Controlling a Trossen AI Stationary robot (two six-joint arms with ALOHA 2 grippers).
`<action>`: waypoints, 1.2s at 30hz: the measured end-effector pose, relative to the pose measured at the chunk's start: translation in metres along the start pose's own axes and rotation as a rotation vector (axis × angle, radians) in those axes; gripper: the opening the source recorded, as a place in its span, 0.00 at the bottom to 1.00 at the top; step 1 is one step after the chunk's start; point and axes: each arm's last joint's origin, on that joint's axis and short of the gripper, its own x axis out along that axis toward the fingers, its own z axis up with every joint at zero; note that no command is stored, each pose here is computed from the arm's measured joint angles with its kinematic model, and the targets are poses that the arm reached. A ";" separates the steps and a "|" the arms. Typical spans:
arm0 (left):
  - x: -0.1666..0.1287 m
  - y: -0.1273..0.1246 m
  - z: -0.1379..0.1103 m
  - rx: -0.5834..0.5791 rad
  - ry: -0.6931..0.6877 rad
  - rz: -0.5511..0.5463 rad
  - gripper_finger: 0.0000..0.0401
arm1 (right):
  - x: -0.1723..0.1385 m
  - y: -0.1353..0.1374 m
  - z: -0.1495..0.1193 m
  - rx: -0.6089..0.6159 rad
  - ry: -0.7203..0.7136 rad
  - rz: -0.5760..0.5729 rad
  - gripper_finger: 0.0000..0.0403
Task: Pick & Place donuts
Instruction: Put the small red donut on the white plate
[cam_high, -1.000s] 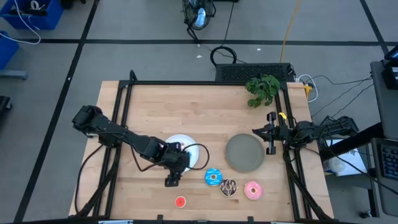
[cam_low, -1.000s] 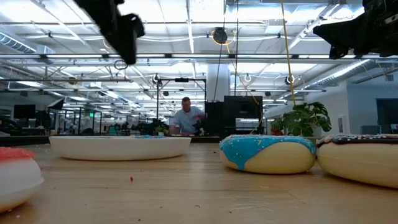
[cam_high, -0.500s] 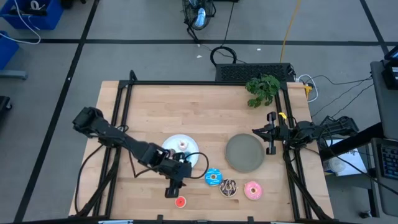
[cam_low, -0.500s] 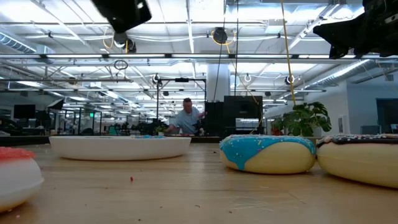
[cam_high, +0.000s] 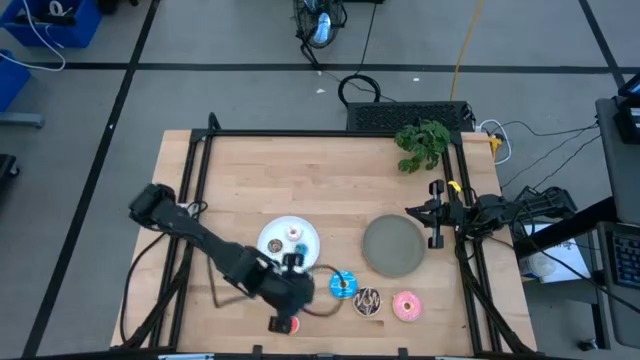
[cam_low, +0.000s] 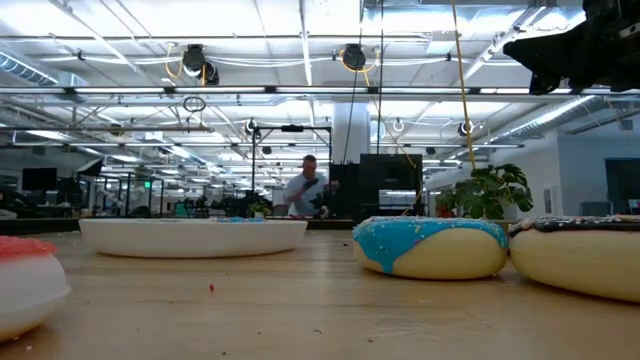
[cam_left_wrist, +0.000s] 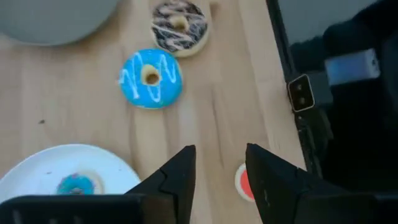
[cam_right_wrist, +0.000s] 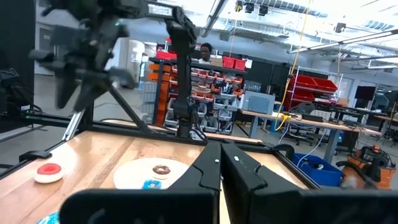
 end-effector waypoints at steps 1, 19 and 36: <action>0.006 -0.002 0.002 0.004 0.023 0.006 0.36 | 0.000 0.000 0.000 0.000 -0.002 0.002 0.00; 0.046 -0.023 0.011 0.197 0.203 -0.079 0.41 | 0.000 0.000 0.000 0.005 0.004 0.002 0.00; 0.046 -0.047 0.012 0.106 0.089 -0.091 0.60 | 0.000 0.000 0.002 -0.048 -0.019 -0.005 0.00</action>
